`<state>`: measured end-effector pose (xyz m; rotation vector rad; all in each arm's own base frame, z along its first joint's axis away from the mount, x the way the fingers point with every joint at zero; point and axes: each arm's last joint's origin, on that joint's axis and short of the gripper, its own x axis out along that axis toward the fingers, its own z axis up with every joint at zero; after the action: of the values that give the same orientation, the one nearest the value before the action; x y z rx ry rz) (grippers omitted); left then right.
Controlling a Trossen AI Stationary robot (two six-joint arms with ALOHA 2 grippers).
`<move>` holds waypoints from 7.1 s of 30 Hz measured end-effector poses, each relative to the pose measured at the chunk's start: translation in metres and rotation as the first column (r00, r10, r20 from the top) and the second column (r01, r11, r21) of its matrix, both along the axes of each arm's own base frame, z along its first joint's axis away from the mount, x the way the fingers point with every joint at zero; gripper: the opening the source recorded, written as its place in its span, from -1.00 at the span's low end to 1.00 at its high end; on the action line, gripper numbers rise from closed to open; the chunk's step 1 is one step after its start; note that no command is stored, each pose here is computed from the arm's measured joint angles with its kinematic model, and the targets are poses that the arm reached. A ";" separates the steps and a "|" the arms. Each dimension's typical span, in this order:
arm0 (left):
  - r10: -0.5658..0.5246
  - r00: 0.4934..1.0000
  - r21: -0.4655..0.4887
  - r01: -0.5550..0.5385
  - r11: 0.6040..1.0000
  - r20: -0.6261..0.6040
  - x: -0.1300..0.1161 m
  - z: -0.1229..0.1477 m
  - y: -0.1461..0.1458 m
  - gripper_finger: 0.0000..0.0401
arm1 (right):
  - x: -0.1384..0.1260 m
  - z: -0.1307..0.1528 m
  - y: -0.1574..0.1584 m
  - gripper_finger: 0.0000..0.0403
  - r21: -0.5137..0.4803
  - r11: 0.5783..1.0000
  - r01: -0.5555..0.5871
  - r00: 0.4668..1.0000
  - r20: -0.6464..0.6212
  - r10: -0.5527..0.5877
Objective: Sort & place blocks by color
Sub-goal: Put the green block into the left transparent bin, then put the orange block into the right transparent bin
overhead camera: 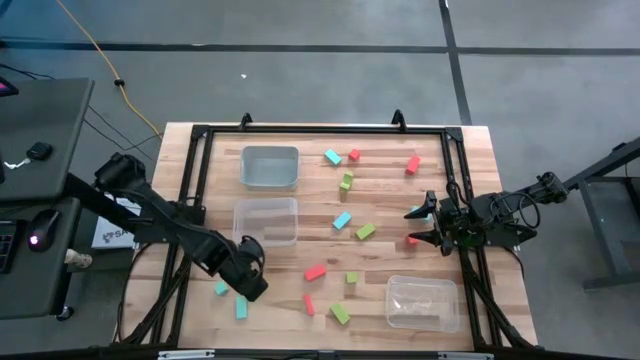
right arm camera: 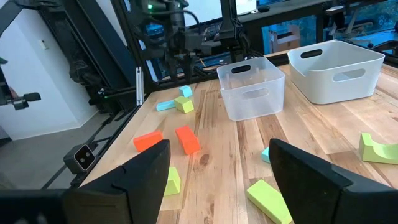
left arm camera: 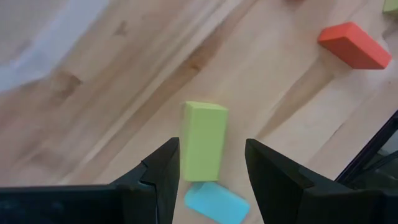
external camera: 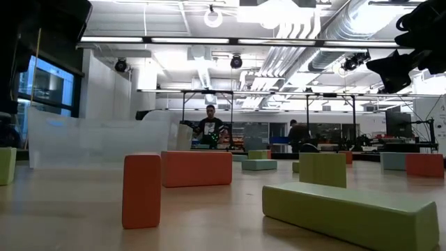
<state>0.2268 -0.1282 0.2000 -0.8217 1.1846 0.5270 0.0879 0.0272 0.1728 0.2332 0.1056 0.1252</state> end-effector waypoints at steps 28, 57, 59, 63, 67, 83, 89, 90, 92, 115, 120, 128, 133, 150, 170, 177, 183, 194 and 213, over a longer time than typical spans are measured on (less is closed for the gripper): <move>-0.036 0.990 0.001 0.037 0.999 -0.137 0.016 -0.045 -0.012 -0.22 | 0.000 0.000 0.000 0.31 -0.001 1.000 0.000 1.000 -0.001 0.000; -0.199 0.972 0.026 0.204 0.979 -0.124 0.016 -0.038 -0.011 -0.68 | 0.000 0.000 0.000 0.31 -0.001 1.000 0.000 1.000 -0.001 0.000; -0.209 0.975 0.042 0.213 0.976 -0.078 0.018 -0.027 -0.008 -0.67 | 0.000 0.000 0.000 0.31 0.000 1.000 0.000 1.000 -0.001 0.000; -0.215 0.976 0.098 0.216 0.971 -0.022 0.020 -0.009 0.005 -0.67 | 0.000 0.000 0.000 0.31 0.000 1.000 0.000 1.000 -0.001 0.000; -0.218 0.975 0.163 0.209 0.964 0.039 0.023 0.006 0.022 -0.67 | 0.000 0.000 0.000 0.31 0.000 1.000 0.000 1.000 -0.001 0.000; -0.243 0.945 0.424 0.131 0.896 0.220 0.012 0.066 0.103 -0.65 | 0.000 0.000 0.000 0.31 0.000 1.000 0.000 1.000 -0.001 0.000; -0.285 0.942 0.453 0.178 0.874 0.180 0.007 0.070 0.126 -0.64 | 0.000 0.000 0.000 0.31 0.000 1.000 0.000 1.000 -0.001 0.000; -0.297 0.939 0.446 0.195 0.874 0.172 0.007 0.069 0.128 -0.64 | 0.000 0.000 0.000 0.31 0.000 1.000 0.000 1.000 -0.001 0.000; -0.323 0.936 0.436 0.236 0.869 0.137 0.010 0.064 0.131 -0.64 | 0.000 0.000 0.000 0.31 -0.001 1.000 0.000 1.000 -0.001 0.000; -0.407 0.887 0.227 0.451 0.863 -0.218 0.029 -0.017 0.133 -0.63 | 0.001 -0.001 0.000 0.31 -0.003 1.000 0.000 1.000 -0.007 0.000; -0.408 0.877 0.212 0.463 0.861 -0.255 0.034 -0.029 0.132 -0.63 | 0.001 -0.001 0.000 0.31 -0.003 1.000 0.000 1.000 -0.007 0.000; -0.418 0.876 0.195 0.465 0.864 -0.240 0.035 -0.030 0.133 -0.62 | 0.001 -0.001 0.000 0.31 -0.003 1.000 0.000 1.000 -0.007 0.000; -0.434 0.869 0.176 0.478 0.860 -0.239 0.035 -0.032 0.134 -0.55 | 0.001 -0.001 0.000 0.31 -0.003 1.000 0.000 1.000 -0.007 0.000; -0.426 0.871 0.186 0.473 0.861 -0.245 0.035 -0.032 0.136 -0.20 | 0.001 -0.001 0.000 0.31 -0.003 1.000 0.000 1.000 -0.007 0.000; -0.309 0.945 0.184 0.324 0.928 -0.106 0.066 0.036 0.135 -0.24 | 0.001 -0.001 0.000 0.31 -0.003 1.000 0.000 1.000 -0.007 0.000; -0.240 0.970 0.223 0.244 0.944 -0.043 0.075 0.070 0.137 -0.24 | 0.001 -0.001 0.000 0.31 -0.003 1.000 0.000 1.000 -0.007 0.000; -0.152 0.985 0.302 0.123 0.945 0.076 0.085 0.104 0.148 -0.24 | 0.001 0.005 0.000 0.31 0.067 0.998 0.001 0.999 0.041 -0.004; -0.018 0.977 0.433 -0.078 0.898 0.212 0.089 0.145 0.171 -0.24 | -0.002 0.032 -0.001 0.31 0.242 0.969 -0.042 0.958 0.284 -0.030; -0.167 0.982 0.596 0.086 0.798 0.082 0.084 0.151 0.204 -0.24 | -0.033 0.087 -0.024 0.31 0.466 0.849 0.247 0.597 0.617 -0.512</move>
<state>0.3106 0.0757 0.3506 -0.2274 0.8660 0.6733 0.0548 0.0027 0.2597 0.5322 -0.7885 -0.2184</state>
